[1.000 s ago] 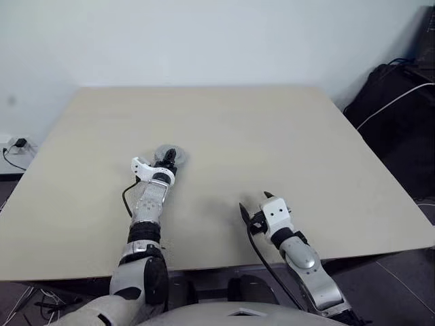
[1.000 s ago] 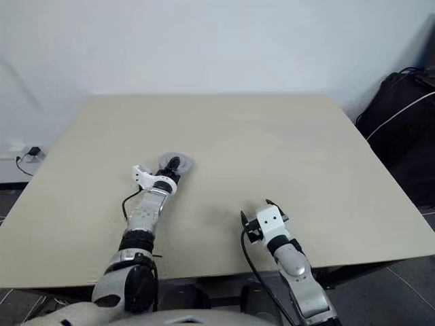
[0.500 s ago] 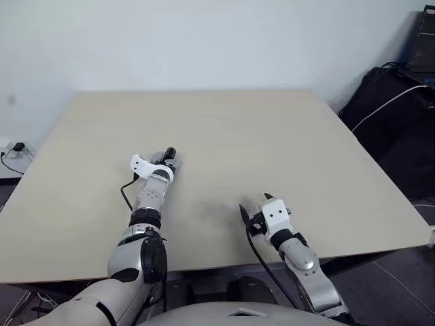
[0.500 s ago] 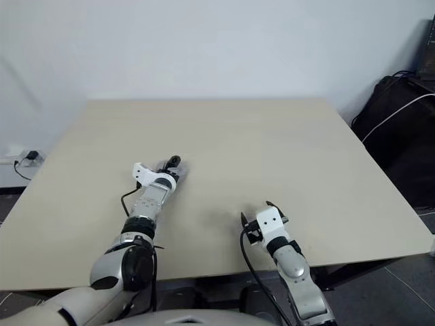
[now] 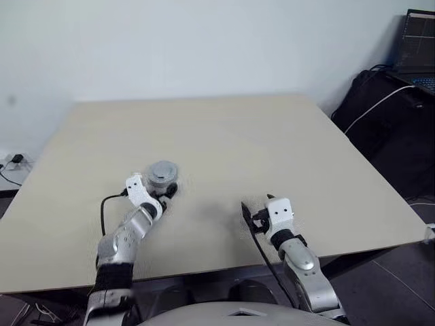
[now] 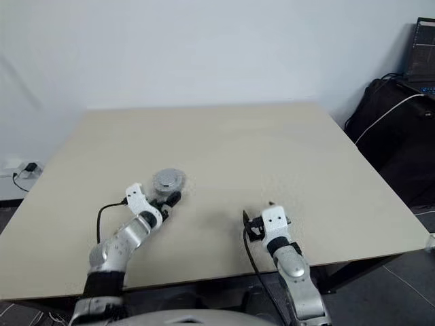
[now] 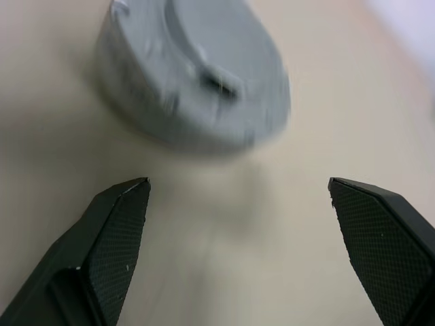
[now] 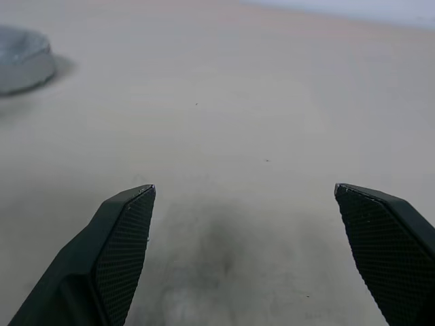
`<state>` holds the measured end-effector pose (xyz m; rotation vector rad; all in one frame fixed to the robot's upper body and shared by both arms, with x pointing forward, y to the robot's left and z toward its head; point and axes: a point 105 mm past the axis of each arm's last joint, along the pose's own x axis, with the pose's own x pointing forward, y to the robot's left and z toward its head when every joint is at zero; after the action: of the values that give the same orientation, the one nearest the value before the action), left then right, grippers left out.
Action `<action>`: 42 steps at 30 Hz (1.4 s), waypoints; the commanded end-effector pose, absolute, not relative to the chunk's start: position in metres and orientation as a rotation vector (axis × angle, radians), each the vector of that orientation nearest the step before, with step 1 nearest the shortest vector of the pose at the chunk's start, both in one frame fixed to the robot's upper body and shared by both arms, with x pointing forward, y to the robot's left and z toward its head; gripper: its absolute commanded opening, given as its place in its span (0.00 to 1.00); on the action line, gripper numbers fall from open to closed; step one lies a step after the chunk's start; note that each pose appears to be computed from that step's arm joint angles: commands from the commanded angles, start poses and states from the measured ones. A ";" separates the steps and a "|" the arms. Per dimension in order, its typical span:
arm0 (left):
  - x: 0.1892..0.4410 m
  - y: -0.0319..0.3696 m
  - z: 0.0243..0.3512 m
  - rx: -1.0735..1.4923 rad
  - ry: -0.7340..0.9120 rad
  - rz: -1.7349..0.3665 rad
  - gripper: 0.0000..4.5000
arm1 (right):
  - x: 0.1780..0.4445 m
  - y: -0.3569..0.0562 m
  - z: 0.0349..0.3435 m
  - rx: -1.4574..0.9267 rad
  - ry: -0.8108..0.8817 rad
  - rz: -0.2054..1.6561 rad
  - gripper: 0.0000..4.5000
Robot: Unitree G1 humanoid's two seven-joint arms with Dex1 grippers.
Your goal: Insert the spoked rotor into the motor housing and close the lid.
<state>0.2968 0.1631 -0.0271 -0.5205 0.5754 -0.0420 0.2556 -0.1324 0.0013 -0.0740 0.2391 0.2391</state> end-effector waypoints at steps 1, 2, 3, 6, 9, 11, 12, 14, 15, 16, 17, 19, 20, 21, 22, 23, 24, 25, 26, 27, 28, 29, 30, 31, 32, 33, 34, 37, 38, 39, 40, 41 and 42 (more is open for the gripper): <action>0.272 0.176 -0.041 -0.333 0.568 0.003 0.99 | 0.263 -0.139 0.019 -0.029 0.163 0.193 1.00; 0.271 0.177 -0.036 -0.287 0.527 -0.001 0.99 | 0.263 -0.141 0.019 -0.023 0.158 0.180 1.00; 0.271 0.179 -0.028 -0.225 0.459 0.009 0.99 | 0.263 -0.144 0.020 -0.018 0.152 0.165 1.00; 0.269 0.177 -0.009 -0.096 0.315 0.013 0.99 | 0.262 -0.156 0.025 -0.023 0.094 0.094 1.00; 0.267 0.172 0.008 0.004 0.184 0.013 0.99 | 0.259 -0.165 0.025 -0.024 0.065 0.054 1.00; 0.265 0.168 0.017 0.055 0.114 -0.004 0.99 | 0.257 -0.168 0.023 -0.019 0.064 0.038 1.00; 0.262 0.163 0.022 0.071 0.067 -0.029 0.99 | 0.255 -0.170 0.021 -0.011 0.065 0.027 1.00; 0.259 0.161 0.028 0.070 0.012 -0.036 0.99 | 0.253 -0.171 0.019 -0.001 0.065 0.013 1.00; 0.258 0.161 0.031 0.058 -0.008 -0.018 0.99 | 0.251 -0.170 0.019 0.003 0.064 0.011 1.00; 0.257 0.161 0.032 0.057 -0.021 -0.006 0.99 | 0.250 -0.169 0.018 0.011 0.065 0.012 1.00; 0.256 0.161 0.032 0.058 -0.028 0.002 0.99 | 0.250 -0.167 0.017 0.013 0.066 0.012 1.00; 0.256 0.160 0.031 0.079 -0.038 -0.004 0.99 | 0.249 -0.165 0.016 0.017 0.067 0.016 1.00; 0.256 0.158 0.031 0.091 -0.041 -0.010 0.99 | 0.249 -0.164 0.015 0.018 0.068 0.018 1.00; 0.256 0.158 0.031 0.099 -0.043 -0.014 0.99 | 0.250 -0.163 0.015 0.019 0.067 0.018 1.00; 0.256 0.158 0.030 0.102 -0.044 -0.014 0.99 | 0.250 -0.162 0.014 0.019 0.067 0.020 1.00; 0.255 0.157 0.030 0.099 -0.042 -0.013 0.99 | 0.250 -0.162 0.014 0.018 0.067 0.023 1.00; 0.254 0.157 0.029 0.096 -0.041 -0.014 0.99 | 0.249 -0.161 0.013 0.017 0.069 0.025 1.00; 0.253 0.157 0.028 0.095 -0.041 -0.014 0.99 | 0.249 -0.161 0.013 0.016 0.070 0.026 1.00; 0.252 0.157 0.027 0.095 -0.038 -0.016 0.99 | 0.249 -0.161 0.012 0.011 0.070 0.028 1.00; 0.252 0.157 0.026 0.083 -0.035 -0.021 0.99 | 0.249 -0.163 0.012 0.009 0.072 0.026 1.00; 0.251 0.156 0.025 0.074 -0.034 -0.026 0.99 | 0.249 -0.166 0.011 0.008 0.075 0.021 1.00; 0.251 0.157 0.025 0.069 -0.033 -0.028 0.99 | 0.249 -0.168 0.010 0.006 0.077 0.017 1.00; 0.251 0.157 0.025 0.067 -0.034 -0.030 0.99 | 0.249 -0.169 0.009 0.005 0.078 0.015 1.00; 0.252 0.157 0.025 0.064 -0.034 -0.029 0.99 | 0.249 -0.171 0.008 0.007 0.081 0.010 1.00; 0.252 0.157 0.024 0.064 -0.033 -0.029 0.99 | 0.248 -0.172 0.007 0.007 0.083 0.008 1.00; 0.252 0.157 0.024 0.063 -0.031 -0.030 0.99 | 0.248 -0.173 0.006 0.006 0.084 0.007 1.00; 0.252 0.157 0.023 0.063 -0.030 -0.033 0.99 | 0.248 -0.174 0.006 0.006 0.084 0.006 1.00; 0.252 0.154 0.022 0.067 -0.025 -0.049 0.99 | 0.247 -0.175 0.003 0.006 0.087 0.000 1.00; 0.252 0.153 0.021 0.068 -0.023 -0.055 0.99 | 0.247 -0.176 0.002 0.005 0.089 -0.001 1.00; 0.252 0.153 0.021 0.069 -0.021 -0.061 0.99 | 0.246 -0.176 0.001 0.005 0.090 -0.002 1.00; 0.252 0.151 0.020 0.071 -0.019 -0.073 0.99 | 0.246 -0.176 0.000 0.008 0.092 -0.005 1.00; 0.252 0.149 0.020 0.072 -0.018 -0.084 0.99 | 0.246 -0.176 -0.001 0.009 0.093 -0.007 1.00; 0.252 0.148 0.020 0.072 -0.018 -0.089 0.99 | 0.246 -0.176 -0.002 0.008 0.095 -0.007 1.00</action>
<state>0.2480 0.1544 0.0097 0.0732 0.0317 -0.0625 0.2416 -0.1752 -0.0115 0.0086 0.1452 -0.0048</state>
